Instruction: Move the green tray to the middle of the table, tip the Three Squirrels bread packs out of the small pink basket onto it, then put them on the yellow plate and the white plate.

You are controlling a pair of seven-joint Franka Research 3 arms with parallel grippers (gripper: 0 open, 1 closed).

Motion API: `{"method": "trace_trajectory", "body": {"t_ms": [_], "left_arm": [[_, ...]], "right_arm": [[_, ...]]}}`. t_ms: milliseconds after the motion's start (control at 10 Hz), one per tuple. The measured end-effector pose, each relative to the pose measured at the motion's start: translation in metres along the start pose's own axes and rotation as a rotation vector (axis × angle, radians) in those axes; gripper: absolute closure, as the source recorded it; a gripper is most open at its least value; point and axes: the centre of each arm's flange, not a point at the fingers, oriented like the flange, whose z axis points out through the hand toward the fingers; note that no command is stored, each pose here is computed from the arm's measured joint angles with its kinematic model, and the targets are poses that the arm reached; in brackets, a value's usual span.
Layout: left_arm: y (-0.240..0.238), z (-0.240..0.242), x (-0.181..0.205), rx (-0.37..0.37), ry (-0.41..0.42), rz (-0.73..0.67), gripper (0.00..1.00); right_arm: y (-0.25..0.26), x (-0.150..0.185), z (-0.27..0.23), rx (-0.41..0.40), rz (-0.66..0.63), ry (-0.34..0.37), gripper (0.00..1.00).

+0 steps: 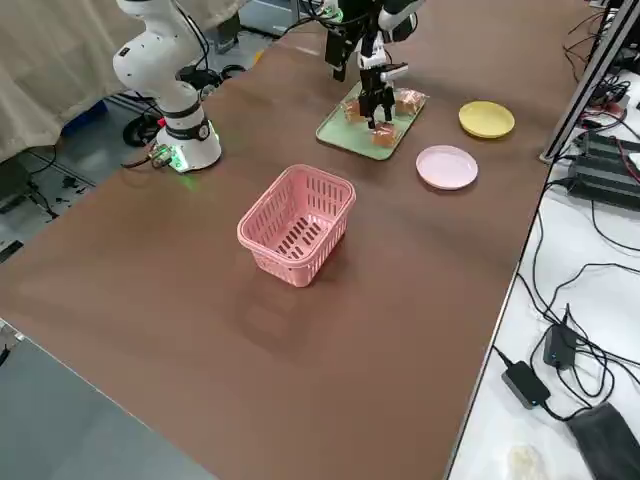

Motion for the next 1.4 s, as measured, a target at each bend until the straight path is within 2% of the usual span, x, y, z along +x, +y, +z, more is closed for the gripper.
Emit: {"method": "trace_trajectory", "body": {"t_ms": [300, 500, 700, 1000, 1400], "left_arm": [[0.003, -0.008, 0.014, -0.017, 0.011, -0.033, 0.00], [0.000, -0.020, 0.029, 0.024, 0.000, -0.041, 0.00], [-0.001, -0.026, 0.022, 0.135, -0.085, 0.018, 0.00], [0.001, -0.028, -0.021, 0.292, -0.284, 0.151, 0.00], [0.013, -0.051, -0.054, 0.295, -0.371, 0.221, 0.00]], "right_arm": [[0.000, 0.000, 0.000, 0.000, 0.001, -0.001, 0.02], [0.000, 0.000, 0.000, 0.000, 0.001, -0.003, 0.02], [0.001, 0.000, 0.000, 0.000, 0.001, -0.004, 0.02], [0.001, 0.000, 0.000, 0.000, 0.001, -0.004, 0.02], [0.001, 0.000, 0.000, 0.000, 0.001, -0.005, 0.02]]}}
